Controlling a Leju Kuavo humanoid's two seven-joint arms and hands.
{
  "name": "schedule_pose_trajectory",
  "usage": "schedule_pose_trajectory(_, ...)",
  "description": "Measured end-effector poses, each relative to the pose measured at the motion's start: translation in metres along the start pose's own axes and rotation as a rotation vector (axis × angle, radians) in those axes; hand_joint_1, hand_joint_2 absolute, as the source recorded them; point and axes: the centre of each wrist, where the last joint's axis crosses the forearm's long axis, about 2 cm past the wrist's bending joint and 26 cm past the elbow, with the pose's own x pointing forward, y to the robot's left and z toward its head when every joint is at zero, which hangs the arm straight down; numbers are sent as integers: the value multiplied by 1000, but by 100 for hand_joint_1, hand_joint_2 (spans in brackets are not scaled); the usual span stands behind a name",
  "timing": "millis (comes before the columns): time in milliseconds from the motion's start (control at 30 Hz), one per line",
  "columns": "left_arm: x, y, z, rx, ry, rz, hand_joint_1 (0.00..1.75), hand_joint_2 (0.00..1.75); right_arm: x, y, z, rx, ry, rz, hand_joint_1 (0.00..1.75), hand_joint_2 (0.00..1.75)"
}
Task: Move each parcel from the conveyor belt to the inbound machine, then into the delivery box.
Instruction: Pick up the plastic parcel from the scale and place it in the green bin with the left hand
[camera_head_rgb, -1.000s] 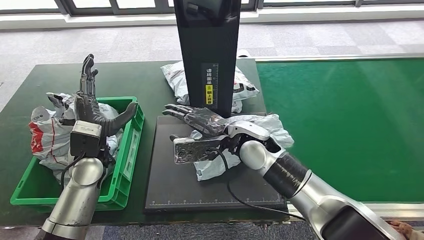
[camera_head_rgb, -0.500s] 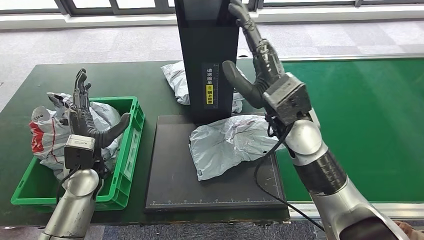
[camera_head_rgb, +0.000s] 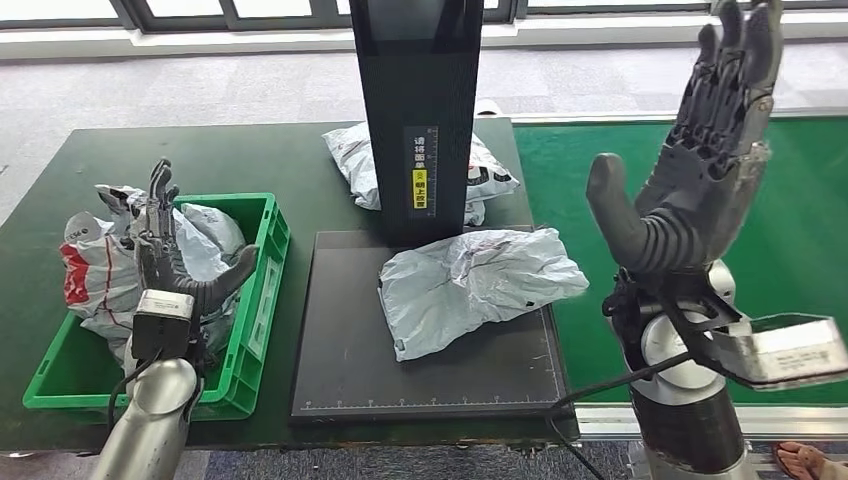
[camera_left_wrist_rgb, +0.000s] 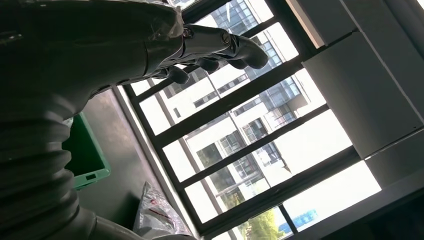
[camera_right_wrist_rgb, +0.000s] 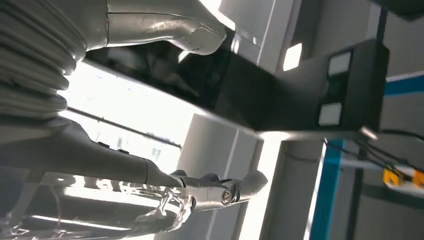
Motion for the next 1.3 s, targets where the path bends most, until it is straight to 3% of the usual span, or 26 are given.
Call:
schedule_pose_trajectory(133,4,-18,-2,-80,19,5,0,175,10,-2,-1,-125,-36,190,0,175)
schedule_pose_trajectory(333,16,-56,-13,-233,16,8,0,175,12,-3,-7,-222,-14,321,0,175)
schedule_pose_trajectory(633,54,-134,-49,-518,-78,0,0,175,-27,-20,-25,-271,112,418,0,175)
schedule_pose_trajectory(900,64,-154,-57,-589,-117,-21,0,175,-42,-29,-27,-267,151,454,0,175)
schedule_pose_trajectory(1067,80,-172,-63,-670,-201,-127,0,175,-52,-35,-30,-250,186,475,0,175)
schedule_pose_trajectory(1300,118,-212,-63,-823,-402,-285,0,175,-67,-44,-30,-192,223,502,0,175)
